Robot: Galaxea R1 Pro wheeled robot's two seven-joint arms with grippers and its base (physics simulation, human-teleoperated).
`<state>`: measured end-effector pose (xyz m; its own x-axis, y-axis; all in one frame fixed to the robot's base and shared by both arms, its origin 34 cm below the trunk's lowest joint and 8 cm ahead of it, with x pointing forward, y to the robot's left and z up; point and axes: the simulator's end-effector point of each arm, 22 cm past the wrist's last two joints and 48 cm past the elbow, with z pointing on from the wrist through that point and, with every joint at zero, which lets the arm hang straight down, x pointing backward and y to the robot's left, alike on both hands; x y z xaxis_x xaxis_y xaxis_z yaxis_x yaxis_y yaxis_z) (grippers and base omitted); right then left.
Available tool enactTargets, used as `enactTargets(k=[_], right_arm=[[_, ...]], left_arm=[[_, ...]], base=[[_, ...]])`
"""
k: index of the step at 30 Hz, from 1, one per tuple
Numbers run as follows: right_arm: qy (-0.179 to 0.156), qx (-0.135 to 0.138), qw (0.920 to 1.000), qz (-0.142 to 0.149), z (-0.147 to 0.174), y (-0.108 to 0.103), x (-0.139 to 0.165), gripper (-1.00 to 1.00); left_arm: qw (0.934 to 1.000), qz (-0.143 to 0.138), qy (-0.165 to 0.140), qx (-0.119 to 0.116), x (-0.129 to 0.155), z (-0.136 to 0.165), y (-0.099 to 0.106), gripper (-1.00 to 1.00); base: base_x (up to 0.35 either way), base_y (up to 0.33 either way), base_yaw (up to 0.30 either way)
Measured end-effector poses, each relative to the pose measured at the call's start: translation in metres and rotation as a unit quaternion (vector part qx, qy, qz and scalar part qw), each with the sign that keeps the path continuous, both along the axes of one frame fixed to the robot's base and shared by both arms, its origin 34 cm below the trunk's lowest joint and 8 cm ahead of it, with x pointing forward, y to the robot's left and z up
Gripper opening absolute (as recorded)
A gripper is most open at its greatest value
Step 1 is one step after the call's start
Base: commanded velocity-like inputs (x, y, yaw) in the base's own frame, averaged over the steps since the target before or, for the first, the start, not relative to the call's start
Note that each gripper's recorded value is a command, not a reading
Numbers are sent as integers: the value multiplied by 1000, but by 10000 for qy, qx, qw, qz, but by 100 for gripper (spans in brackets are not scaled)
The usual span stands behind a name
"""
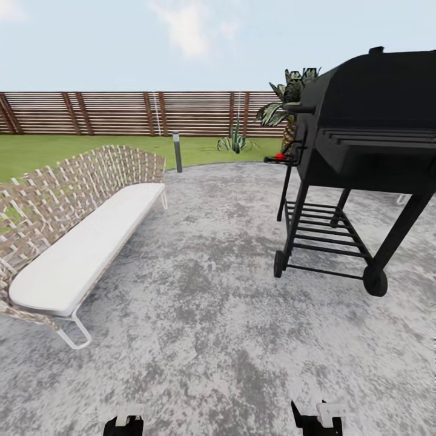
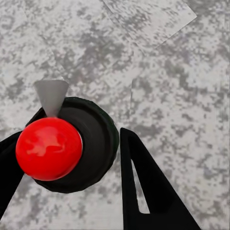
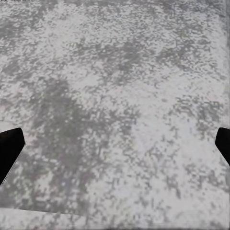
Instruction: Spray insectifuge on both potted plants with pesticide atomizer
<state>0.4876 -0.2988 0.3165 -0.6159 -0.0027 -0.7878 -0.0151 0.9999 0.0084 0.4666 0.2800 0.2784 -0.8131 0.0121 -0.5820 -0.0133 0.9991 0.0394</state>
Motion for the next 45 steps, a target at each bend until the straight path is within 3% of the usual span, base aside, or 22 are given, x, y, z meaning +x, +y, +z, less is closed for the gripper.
enactTargets(k=[13, 22, 32, 45], right_arm=[[-4, 22, 10000, 36, 0, 2, 0, 100], [-6, 20, 10000, 41, 0, 3, 0, 100], [6, 10, 10000, 34, -1, 1, 0, 100], [6, -6, 10000, 17, 0, 0, 0, 100]], left_arm=[[10000, 13, 1, -3, 0, 0, 0, -100], [10000, 14, 2, -2, 0, 0, 0, -100], [10000, 10, 15, -2, -1, -1, 0, -100], [10000, 5, 13, -1, -1, -1, 0, -100]], base=[[155, 282, -43], [272, 188, 209], [109, 19, 145], [320, 0, 1]])
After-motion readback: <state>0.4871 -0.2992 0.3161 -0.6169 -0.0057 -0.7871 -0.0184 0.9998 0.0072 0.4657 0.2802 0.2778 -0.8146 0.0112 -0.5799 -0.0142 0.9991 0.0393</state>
